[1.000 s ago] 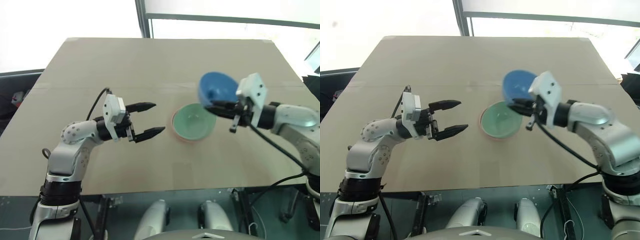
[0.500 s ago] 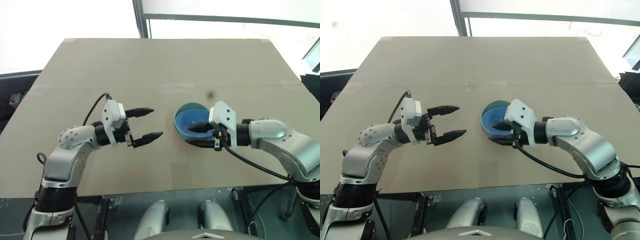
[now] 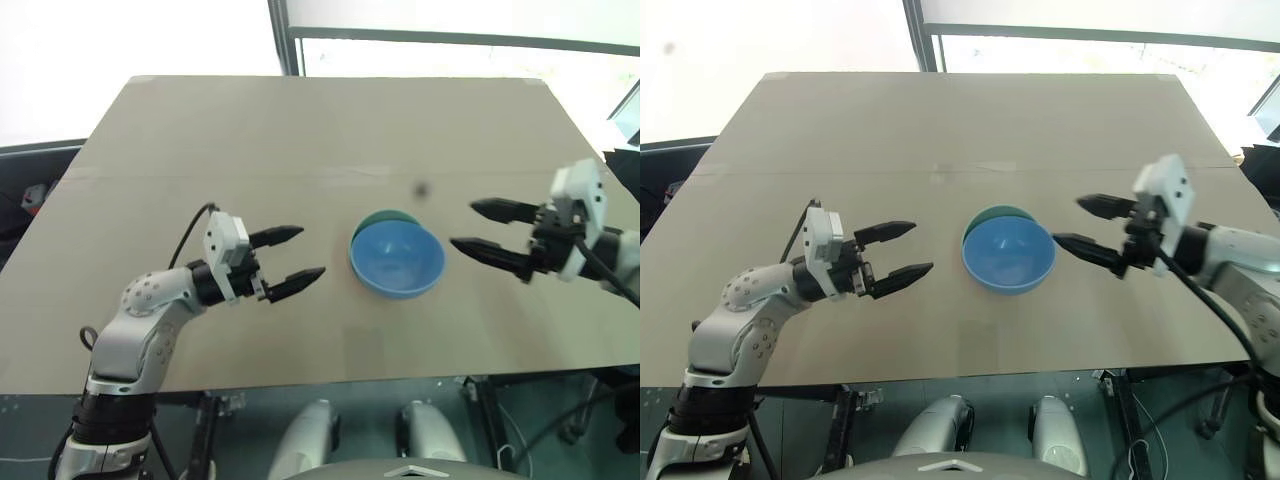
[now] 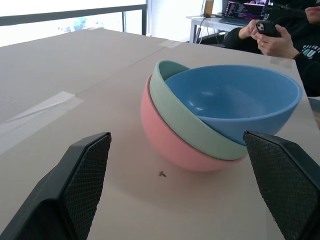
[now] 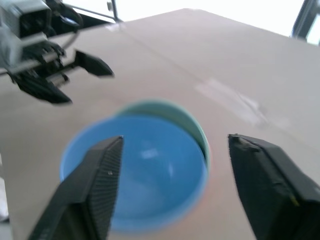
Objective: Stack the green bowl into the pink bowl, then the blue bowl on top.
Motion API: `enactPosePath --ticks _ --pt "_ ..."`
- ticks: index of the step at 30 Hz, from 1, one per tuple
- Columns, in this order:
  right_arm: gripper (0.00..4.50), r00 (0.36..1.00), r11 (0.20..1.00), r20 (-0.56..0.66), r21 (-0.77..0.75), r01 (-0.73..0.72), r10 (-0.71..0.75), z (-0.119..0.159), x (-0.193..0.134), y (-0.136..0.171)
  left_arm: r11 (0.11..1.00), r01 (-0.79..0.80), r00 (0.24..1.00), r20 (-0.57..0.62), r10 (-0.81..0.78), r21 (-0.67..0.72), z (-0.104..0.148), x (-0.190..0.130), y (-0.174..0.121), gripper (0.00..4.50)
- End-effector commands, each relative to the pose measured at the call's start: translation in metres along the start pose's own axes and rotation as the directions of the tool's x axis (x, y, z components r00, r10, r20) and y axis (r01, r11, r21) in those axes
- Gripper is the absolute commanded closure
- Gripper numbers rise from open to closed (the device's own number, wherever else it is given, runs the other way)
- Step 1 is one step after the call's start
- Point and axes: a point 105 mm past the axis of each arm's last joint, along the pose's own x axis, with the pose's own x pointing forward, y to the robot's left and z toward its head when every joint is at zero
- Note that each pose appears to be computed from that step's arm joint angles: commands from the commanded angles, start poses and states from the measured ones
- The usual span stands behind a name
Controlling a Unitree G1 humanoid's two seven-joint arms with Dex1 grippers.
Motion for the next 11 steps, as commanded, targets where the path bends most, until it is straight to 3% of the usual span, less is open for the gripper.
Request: enactPosePath --ticks 1,7,11 --pt "0.03 0.991 0.990 -0.058 -0.089 0.111 -0.117 -0.011 -0.030 -0.021 0.996 -0.065 0.998 0.000 0.066 0.065 0.009 -0.018 0.006 0.00" --pt "0.03 0.958 0.969 -0.153 -0.084 0.230 -0.241 -0.047 -0.073 -0.036 0.985 -0.144 0.984 -0.090 0.153 0.097 0.000 -0.046 0.007 0.00" --pt "0.03 0.950 0.966 -0.179 -0.084 0.243 -0.255 -0.060 -0.083 -0.034 0.986 -0.128 0.979 -0.148 0.143 0.109 -0.007 -0.056 0.004 0.00"
